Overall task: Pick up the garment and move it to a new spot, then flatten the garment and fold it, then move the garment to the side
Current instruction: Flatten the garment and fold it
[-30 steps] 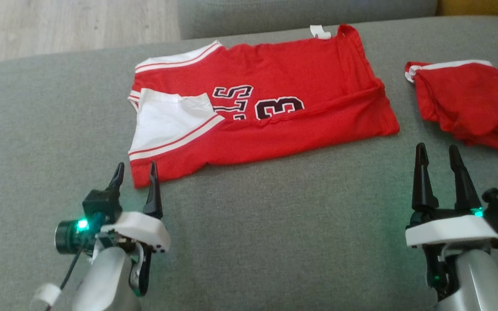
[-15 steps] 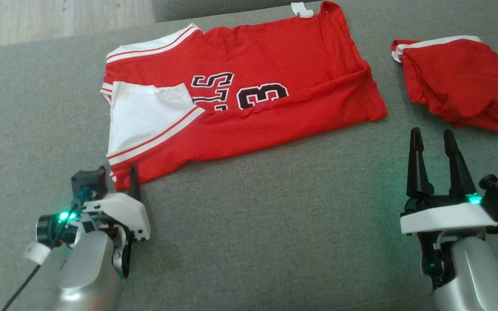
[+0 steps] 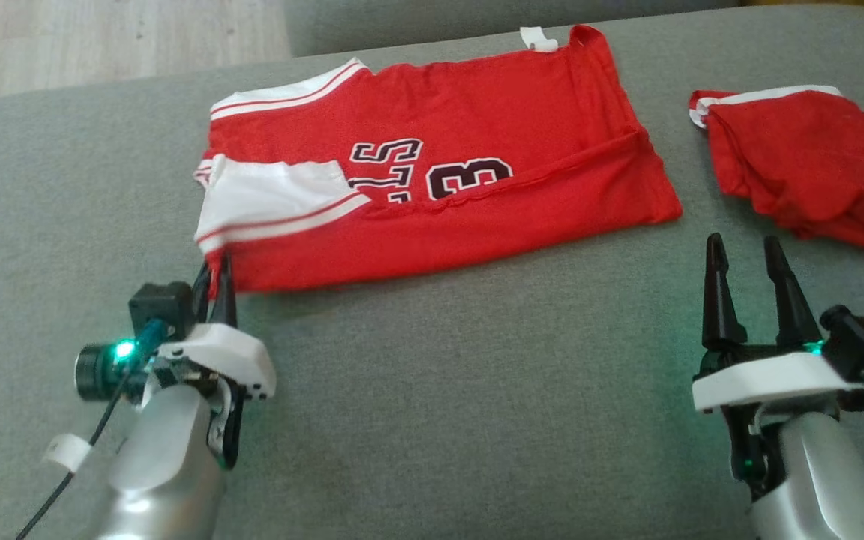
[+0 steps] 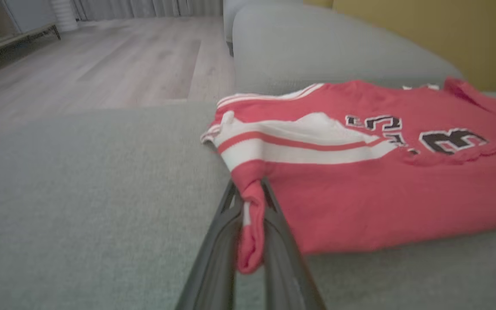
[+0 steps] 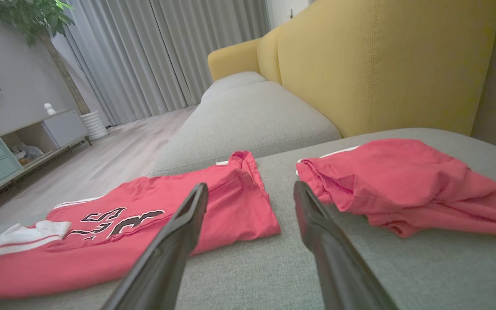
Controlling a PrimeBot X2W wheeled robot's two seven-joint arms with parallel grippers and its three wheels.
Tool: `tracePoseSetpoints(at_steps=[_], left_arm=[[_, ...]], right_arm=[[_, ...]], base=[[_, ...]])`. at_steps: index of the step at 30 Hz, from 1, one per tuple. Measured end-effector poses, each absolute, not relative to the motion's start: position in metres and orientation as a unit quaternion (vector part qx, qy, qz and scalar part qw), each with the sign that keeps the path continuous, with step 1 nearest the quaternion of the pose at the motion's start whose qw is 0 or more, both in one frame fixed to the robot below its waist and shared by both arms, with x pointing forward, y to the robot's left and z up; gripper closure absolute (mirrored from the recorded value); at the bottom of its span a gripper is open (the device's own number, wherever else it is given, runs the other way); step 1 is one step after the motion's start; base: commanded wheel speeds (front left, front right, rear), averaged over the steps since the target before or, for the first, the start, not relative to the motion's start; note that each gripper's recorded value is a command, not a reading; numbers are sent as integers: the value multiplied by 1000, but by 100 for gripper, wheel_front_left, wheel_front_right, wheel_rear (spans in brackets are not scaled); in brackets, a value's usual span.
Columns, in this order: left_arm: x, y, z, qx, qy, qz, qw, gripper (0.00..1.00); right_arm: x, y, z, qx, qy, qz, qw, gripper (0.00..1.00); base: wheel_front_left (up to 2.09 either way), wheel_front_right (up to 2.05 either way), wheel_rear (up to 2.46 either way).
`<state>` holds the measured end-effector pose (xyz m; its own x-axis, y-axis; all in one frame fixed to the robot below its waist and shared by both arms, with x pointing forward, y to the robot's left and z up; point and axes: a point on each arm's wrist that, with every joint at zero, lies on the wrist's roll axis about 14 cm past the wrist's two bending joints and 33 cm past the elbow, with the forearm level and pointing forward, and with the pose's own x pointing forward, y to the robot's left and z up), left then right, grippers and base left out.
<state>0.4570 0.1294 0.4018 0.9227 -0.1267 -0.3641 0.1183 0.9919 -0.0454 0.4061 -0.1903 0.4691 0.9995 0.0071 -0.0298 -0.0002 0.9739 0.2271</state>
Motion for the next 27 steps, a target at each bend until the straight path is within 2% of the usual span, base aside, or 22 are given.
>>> tracePoseSetpoints(at_steps=[4, 9, 18, 26, 27], left_arm=[[467, 125, 434, -24, 115, -71, 991, 100], [474, 120, 456, -33, 72, -81, 994, 100], [475, 113, 455, -27, 63, -98, 993, 100], [473, 117, 448, -25, 69, -97, 993, 100], [473, 117, 448, -24, 69, -98, 993, 100]], right_arm=[[418, -187, 461, 102, 45, 8, 994, 0], [443, -188, 450, 89, 93, 9, 992, 0], [472, -195, 402, 79, 207, -13, 975, 0], [481, -181, 364, 29, 301, 9, 953, 0], [483, -181, 365, 21, 303, 12, 953, 28]], base=[[0, 0, 0], [0, 0, 0], [0, 0, 0], [0, 0, 0], [0, 0, 0]])
